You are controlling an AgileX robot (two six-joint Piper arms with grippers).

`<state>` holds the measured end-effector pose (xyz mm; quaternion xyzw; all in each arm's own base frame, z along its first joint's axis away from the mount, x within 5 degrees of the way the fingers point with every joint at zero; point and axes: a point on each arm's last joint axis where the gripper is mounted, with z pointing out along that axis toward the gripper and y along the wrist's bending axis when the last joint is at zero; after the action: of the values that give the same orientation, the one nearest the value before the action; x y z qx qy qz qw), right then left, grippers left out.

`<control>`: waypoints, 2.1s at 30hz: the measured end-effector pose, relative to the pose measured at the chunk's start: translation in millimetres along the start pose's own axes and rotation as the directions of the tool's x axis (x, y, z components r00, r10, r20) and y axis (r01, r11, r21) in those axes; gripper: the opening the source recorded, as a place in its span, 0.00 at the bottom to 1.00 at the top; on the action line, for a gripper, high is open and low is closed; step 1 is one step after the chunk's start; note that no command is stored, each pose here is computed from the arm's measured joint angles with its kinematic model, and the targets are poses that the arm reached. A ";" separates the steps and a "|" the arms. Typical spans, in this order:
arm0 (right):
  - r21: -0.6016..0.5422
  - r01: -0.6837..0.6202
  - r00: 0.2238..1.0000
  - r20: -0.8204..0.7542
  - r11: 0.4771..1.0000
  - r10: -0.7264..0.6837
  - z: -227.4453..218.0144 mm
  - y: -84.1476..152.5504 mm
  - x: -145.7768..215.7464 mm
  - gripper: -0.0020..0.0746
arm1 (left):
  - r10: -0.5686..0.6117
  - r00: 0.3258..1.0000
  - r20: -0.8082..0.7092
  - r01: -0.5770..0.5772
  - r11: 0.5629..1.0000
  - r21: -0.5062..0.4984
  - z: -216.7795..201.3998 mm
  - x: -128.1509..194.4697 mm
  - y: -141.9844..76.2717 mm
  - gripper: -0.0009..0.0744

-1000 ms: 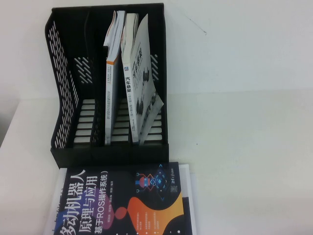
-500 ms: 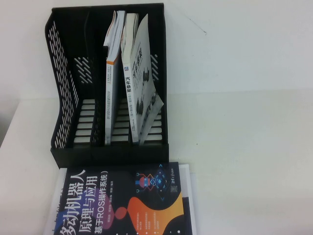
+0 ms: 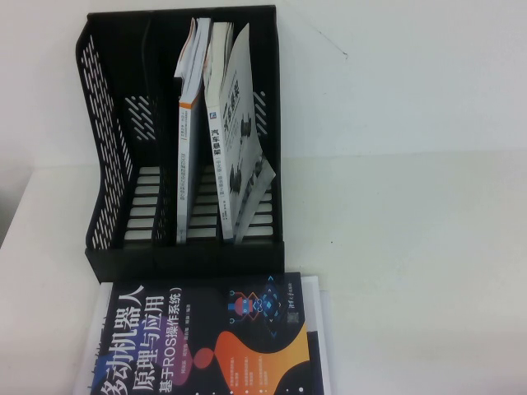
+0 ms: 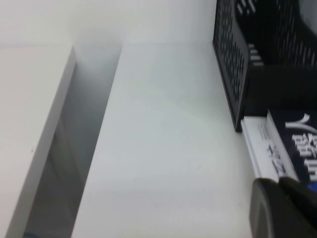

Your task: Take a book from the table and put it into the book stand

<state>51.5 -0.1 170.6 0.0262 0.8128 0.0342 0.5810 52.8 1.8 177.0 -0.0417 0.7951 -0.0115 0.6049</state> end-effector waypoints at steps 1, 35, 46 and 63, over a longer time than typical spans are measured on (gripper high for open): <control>-0.002 0.000 1.000 0.011 1.000 0.000 0.0 0.2 -1.0 0.03 | 0.000 1.000 0.012 0.000 1.000 0.001 0.2 -0.6 0.0 0.01; -0.120 -0.109 0.924 0.353 0.987 0.145 -42.2 12.8 -105.8 0.03 | -0.284 0.891 0.353 0.242 0.957 0.160 -33.9 -93.0 -9.4 0.01; -0.031 -0.137 0.989 -0.054 0.990 0.135 -12.4 21.8 -175.5 0.03 | -0.249 0.955 0.160 0.235 0.967 0.102 -4.2 -165.7 -16.2 0.01; -0.346 -0.199 0.809 -0.587 0.917 -0.045 132.8 79.8 -169.2 0.03 | -0.281 0.828 -0.486 0.297 0.954 -0.046 112.7 -160.1 -24.3 0.01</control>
<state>232.1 68.9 294.1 -0.0683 0.9259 0.2261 0.2949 205.0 -6.0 302.3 -0.1477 0.9057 -0.1253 0.3770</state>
